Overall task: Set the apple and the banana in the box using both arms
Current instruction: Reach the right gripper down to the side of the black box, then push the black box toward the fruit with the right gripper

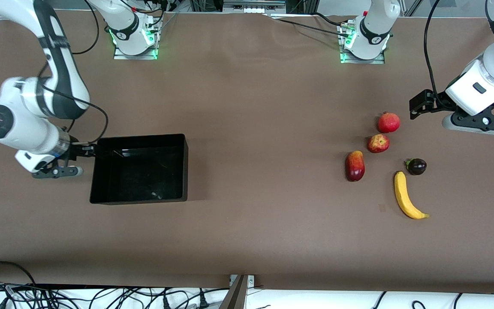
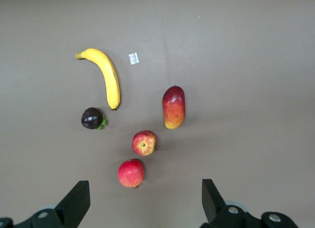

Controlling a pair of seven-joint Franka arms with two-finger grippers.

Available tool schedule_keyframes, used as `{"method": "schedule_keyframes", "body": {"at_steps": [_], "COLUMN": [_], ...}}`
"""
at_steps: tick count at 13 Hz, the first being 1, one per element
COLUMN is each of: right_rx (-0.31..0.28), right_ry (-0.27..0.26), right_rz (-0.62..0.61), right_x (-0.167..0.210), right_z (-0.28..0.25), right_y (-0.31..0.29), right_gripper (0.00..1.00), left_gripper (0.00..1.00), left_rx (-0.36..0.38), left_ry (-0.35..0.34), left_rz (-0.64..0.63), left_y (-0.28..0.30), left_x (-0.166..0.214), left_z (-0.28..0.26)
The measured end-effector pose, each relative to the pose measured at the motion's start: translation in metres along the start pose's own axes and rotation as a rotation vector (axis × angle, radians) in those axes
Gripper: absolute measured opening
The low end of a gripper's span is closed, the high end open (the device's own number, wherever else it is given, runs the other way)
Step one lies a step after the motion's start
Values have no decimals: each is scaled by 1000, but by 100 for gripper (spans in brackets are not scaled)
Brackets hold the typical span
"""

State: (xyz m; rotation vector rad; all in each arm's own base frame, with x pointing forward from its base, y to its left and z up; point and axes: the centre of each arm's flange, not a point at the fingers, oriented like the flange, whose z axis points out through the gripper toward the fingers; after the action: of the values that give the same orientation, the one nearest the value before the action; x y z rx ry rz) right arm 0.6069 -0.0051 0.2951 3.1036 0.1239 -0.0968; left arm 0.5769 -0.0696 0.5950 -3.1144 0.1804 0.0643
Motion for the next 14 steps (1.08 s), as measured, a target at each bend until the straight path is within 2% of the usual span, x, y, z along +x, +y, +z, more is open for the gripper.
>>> {"method": "schedule_keyframes", "body": {"at_steps": [3, 4, 6, 11, 14], "right_rx": [-6, -6, -6, -5, 4], "right_ry": [20, 15, 11, 22, 36], "right_rz": [30, 34, 38, 34, 13], "right_x": [-12, -15, -16, -14, -9], "right_z": [58, 72, 79, 73, 65], "right_y": [17, 19, 21, 19, 7], "right_gripper": [98, 90, 63, 6, 4], "left_gripper": [100, 100, 100, 100, 100], "left_rx": [0, 0, 0, 0, 0], "left_ry": [17, 22, 25, 26, 25], "left_rz": [-1, -1, -5, -9, -10], "left_y": [0, -1, -3, -5, -5], "left_x": [1, 1, 1, 1, 1], "left_z": [-4, -6, -7, -7, -8]}}
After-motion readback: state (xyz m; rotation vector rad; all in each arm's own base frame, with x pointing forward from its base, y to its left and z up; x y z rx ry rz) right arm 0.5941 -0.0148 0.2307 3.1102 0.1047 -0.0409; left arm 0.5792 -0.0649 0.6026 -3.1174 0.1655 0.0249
